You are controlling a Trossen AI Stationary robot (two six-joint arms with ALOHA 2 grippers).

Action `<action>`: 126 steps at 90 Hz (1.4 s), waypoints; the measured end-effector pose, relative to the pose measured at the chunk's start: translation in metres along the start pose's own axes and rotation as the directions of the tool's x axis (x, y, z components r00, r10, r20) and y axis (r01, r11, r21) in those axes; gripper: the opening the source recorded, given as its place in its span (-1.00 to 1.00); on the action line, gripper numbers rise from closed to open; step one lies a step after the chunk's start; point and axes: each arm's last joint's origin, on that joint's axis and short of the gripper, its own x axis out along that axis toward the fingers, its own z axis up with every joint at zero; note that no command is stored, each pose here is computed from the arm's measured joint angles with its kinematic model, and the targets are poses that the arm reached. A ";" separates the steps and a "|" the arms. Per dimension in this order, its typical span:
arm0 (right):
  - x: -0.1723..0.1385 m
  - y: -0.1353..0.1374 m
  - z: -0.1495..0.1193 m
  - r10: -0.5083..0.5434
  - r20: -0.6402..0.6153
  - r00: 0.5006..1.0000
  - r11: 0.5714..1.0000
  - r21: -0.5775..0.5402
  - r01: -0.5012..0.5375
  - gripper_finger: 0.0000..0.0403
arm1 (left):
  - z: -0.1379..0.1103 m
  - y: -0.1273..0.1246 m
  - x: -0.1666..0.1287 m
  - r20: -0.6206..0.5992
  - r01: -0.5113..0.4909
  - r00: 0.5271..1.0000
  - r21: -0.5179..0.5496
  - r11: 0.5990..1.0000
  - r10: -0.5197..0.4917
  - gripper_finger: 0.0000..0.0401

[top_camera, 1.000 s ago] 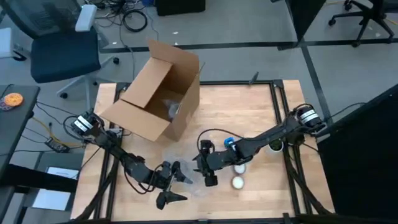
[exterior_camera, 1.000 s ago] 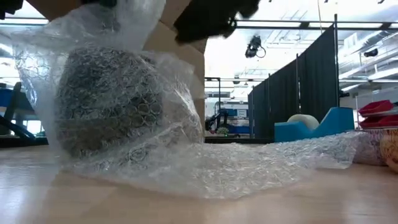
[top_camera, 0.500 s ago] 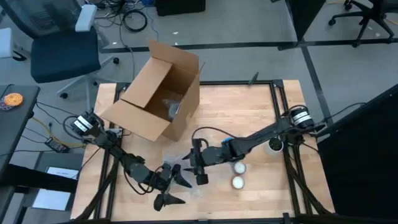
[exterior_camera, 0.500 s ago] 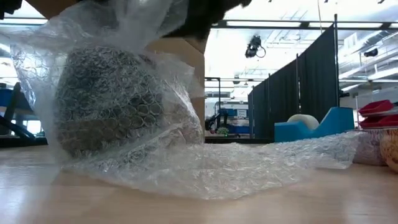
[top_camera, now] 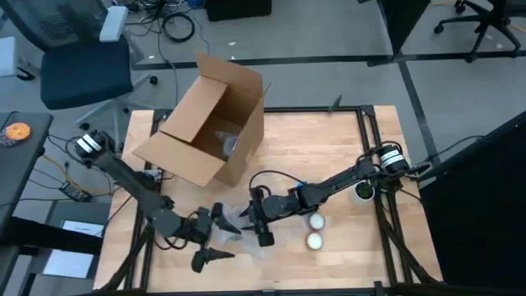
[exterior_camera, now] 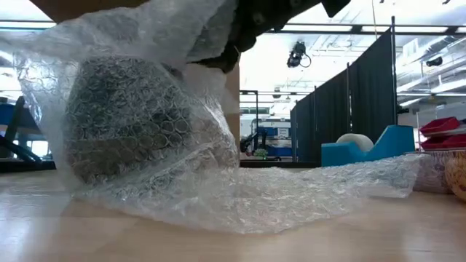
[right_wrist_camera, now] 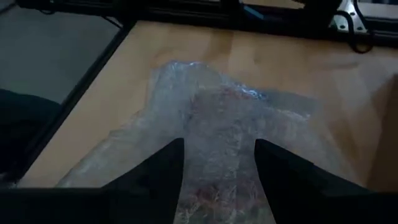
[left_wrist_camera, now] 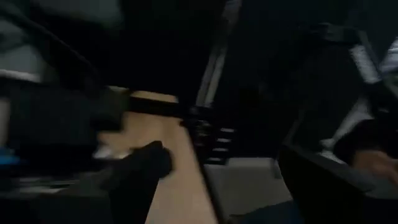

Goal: Wrap mug
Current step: Wrap the mug with the bubble wrap

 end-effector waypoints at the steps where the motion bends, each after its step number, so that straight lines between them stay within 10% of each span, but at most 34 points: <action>1: 0.000 0.000 0.000 0.000 -0.003 1.000 1.000 0.001 0.000 -0.14 | 0.000 -0.001 -0.001 -0.017 -0.013 1.000 0.001 1.000 0.013 0.46; 16: 0.000 0.000 -0.001 -0.006 -0.013 1.000 1.000 0.000 0.006 -0.15 | -0.033 -0.010 -0.007 -0.308 -0.189 0.938 -0.067 0.980 0.160 0.43; 34: -0.001 0.000 0.001 -0.010 -0.028 1.000 1.000 0.018 0.010 -0.15 | -0.068 -0.026 -0.009 -0.486 -0.192 0.871 -0.199 0.961 0.074 0.43; 68: -0.003 -0.002 0.039 -0.030 -0.070 0.997 0.999 -0.013 0.029 -0.15 | -0.115 0.014 0.022 -0.666 -0.427 0.680 -0.019 0.904 0.307 0.43; 98: 0.038 -0.003 0.031 -0.016 -0.321 0.947 0.999 -0.050 0.000 -0.15 | -0.116 0.045 0.048 -0.714 -0.388 0.634 0.037 0.921 0.296 0.43; 126: 0.024 -0.019 0.049 -0.042 -0.469 0.882 0.999 -0.037 0.028 -0.15 | -0.087 0.022 0.030 -0.730 -0.335 0.610 0.116 0.935 0.309 0.43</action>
